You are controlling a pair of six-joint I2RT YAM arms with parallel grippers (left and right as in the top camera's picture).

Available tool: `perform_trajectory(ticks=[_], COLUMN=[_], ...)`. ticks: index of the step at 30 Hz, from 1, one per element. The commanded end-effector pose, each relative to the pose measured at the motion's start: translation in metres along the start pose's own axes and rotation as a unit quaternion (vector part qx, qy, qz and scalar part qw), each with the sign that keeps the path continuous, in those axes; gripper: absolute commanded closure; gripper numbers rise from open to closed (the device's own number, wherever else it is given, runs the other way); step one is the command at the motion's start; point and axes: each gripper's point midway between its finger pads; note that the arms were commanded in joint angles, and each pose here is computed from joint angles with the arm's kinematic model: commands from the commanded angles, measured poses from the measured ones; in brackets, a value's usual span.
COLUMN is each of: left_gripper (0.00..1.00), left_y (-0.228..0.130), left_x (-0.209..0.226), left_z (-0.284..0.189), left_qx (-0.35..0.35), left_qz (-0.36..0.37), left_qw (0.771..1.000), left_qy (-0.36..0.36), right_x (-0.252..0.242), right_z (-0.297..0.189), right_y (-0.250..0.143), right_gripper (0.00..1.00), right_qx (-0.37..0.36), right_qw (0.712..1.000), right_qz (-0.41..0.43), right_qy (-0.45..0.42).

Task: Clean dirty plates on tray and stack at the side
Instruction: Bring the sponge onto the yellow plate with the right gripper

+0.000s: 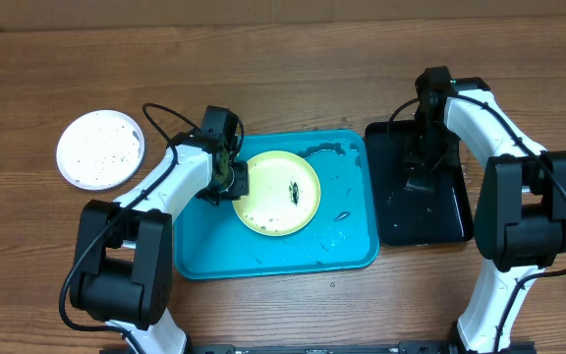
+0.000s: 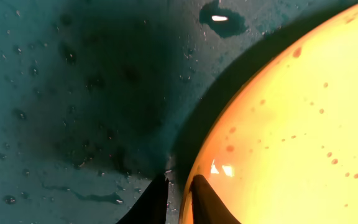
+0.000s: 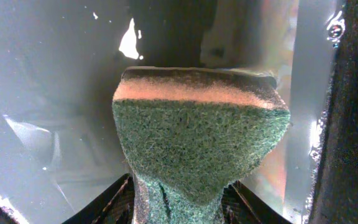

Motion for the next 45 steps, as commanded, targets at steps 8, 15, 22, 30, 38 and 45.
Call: perform_trajectory(ticks=[8, 15, 22, 30, 38, 45], left_gripper=[0.93, 0.96, 0.96, 0.94, 0.83, 0.84], left_y=[0.011, 0.010, 0.009, 0.010, 0.011, 0.011], left_x=[-0.005, -0.007, -0.008, -0.008, -0.009, -0.009], left_z=[-0.009, -0.009, -0.009, -0.009, -0.009, -0.009], left_qx=[-0.021, -0.018, -0.017, -0.018, -0.019, -0.018], left_qz=[0.013, 0.013, 0.013, 0.013, 0.007, 0.007], left_qw=[1.000, 1.000, 1.000, 1.000, 1.000, 1.000], left_qy=[-0.001, -0.005, -0.007, -0.007, -0.011, -0.012], right_x=[-0.001, -0.001, -0.001, -0.001, -0.012, -0.012], right_z=[-0.008, -0.008, -0.002, -0.010, -0.062, -0.081], right_y=[0.004, 0.004, -0.005, -0.005, -0.004, -0.018], right_gripper=[0.53, 0.81, 0.82, 0.96, 0.96, 0.96], right_qx=[-0.014, -0.015, 0.002, 0.001, -0.033, -0.035], right_qw=[1.000, 1.000, 1.000, 1.000, 0.999, 0.999], right_qz=[0.005, 0.005, 0.005, 0.001, 0.003, 0.003], right_qy=[0.004, 0.004, 0.004, 0.004, -0.027, -0.027])
Point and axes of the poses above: each gripper's point midway between its finger pads, its own z axis out along the fingers, its own x axis along the line the jaws close on, y = z × x, and after that the axes turned 14 degrees about -z, right-handed
